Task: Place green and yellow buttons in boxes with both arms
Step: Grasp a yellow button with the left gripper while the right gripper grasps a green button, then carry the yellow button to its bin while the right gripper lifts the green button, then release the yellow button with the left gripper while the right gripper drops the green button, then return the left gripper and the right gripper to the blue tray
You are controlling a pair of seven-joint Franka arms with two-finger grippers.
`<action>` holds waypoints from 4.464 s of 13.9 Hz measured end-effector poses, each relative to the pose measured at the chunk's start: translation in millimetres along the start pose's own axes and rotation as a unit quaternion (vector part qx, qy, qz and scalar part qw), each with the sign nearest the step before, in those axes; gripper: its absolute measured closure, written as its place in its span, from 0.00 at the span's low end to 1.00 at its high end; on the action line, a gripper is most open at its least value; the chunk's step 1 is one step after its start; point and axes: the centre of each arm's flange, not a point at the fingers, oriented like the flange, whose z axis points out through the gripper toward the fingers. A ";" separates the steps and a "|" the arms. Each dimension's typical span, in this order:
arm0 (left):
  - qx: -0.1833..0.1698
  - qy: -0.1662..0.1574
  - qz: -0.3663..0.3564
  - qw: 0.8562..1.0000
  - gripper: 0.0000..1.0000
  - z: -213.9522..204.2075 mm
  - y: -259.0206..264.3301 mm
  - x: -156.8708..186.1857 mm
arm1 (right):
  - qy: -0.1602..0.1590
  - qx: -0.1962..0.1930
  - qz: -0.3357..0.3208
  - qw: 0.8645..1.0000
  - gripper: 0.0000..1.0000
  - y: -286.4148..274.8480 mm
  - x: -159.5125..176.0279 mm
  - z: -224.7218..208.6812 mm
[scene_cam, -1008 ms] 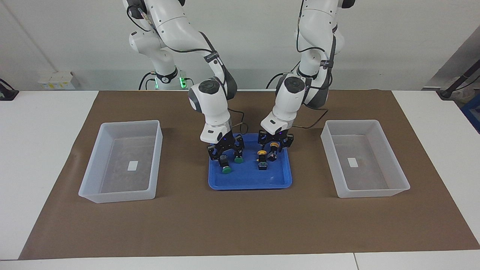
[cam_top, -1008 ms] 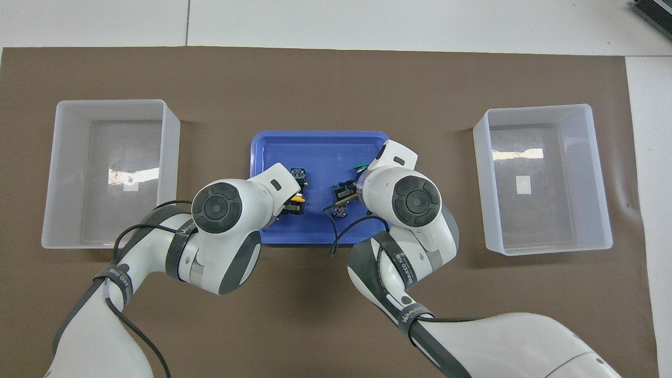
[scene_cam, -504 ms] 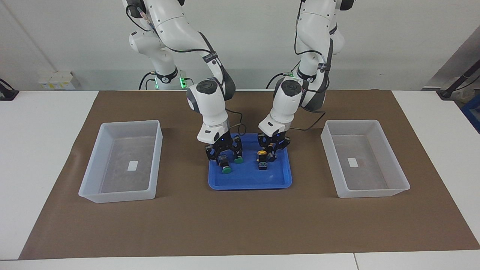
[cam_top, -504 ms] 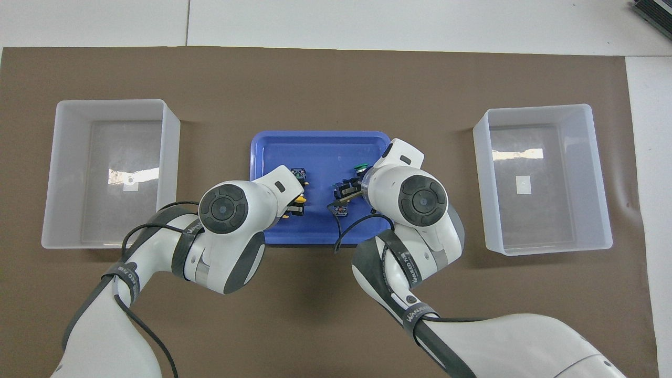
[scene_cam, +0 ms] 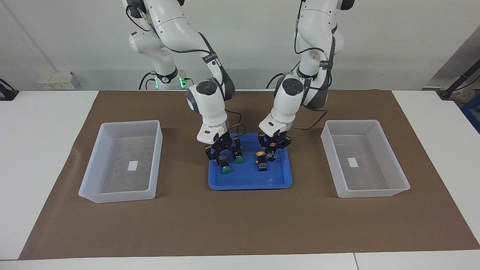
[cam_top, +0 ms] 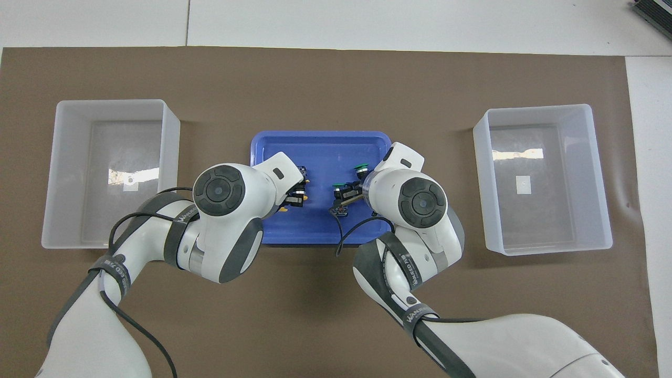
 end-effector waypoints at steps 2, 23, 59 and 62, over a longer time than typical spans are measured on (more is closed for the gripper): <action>-0.002 -0.001 -0.012 1.000 0.67 -28.3 -10.0 16.0 | -0.001 -0.001 0.001 1.000 0.30 2.0 -1.5 1.6; 0.024 0.006 -0.002 1.000 0.67 -64.4 -294.3 33.2 | 0.021 -0.049 0.153 0.987 0.61 187.2 -0.8 -162.3; -0.022 0.000 -0.122 0.992 0.21 -37.7 -18.2 58.2 | -0.033 -0.067 0.186 0.980 0.00 279.8 13.3 -190.8; -0.025 0.011 -0.128 0.991 0.21 -8.6 12.1 35.0 | -0.031 -0.054 0.204 0.977 0.00 209.6 26.9 -182.5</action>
